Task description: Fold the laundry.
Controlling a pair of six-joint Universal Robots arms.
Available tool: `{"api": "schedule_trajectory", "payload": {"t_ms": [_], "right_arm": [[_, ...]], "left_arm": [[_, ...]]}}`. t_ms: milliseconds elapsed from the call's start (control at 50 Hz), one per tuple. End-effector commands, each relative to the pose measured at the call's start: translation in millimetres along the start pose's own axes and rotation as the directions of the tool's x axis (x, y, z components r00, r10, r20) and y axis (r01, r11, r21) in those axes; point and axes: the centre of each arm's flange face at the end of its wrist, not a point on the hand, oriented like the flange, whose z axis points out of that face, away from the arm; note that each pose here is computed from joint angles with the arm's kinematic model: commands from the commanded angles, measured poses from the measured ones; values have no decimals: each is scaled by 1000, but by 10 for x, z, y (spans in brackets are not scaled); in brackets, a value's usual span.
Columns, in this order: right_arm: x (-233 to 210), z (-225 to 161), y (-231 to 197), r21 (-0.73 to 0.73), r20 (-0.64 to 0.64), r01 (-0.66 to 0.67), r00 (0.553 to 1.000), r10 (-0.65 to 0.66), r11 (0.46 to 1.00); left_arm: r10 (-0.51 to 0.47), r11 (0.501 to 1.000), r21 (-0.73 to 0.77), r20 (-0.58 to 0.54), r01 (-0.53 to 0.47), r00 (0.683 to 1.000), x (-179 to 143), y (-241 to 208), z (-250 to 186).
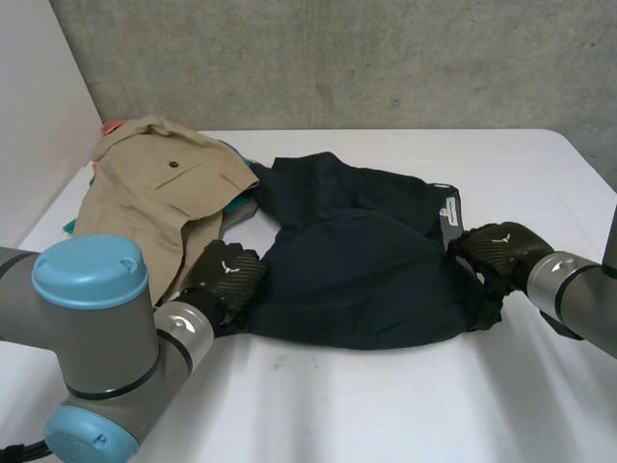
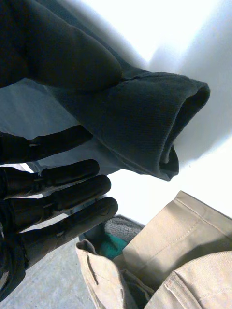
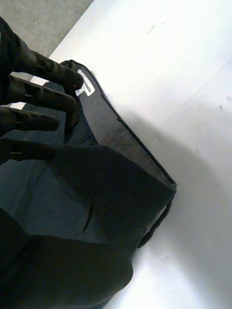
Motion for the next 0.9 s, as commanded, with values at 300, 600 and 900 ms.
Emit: {"api": "schedule_trajectory", "payload": {"t_ms": [300,600,900], "right_arm": [[-97,56,224,51,61,129,989,-132,990],[-140,317,372,107,17,156,987,-158,982],[103,-67,-115,192,-94,184,981,-168,964]], "left_arm": [[7,1000,0,23,-7,1000,33,263,324],[-13,999,38,67,10,998,-133,127,322],[-36,991,133,94,24,995,-363,-473,-134]]}}
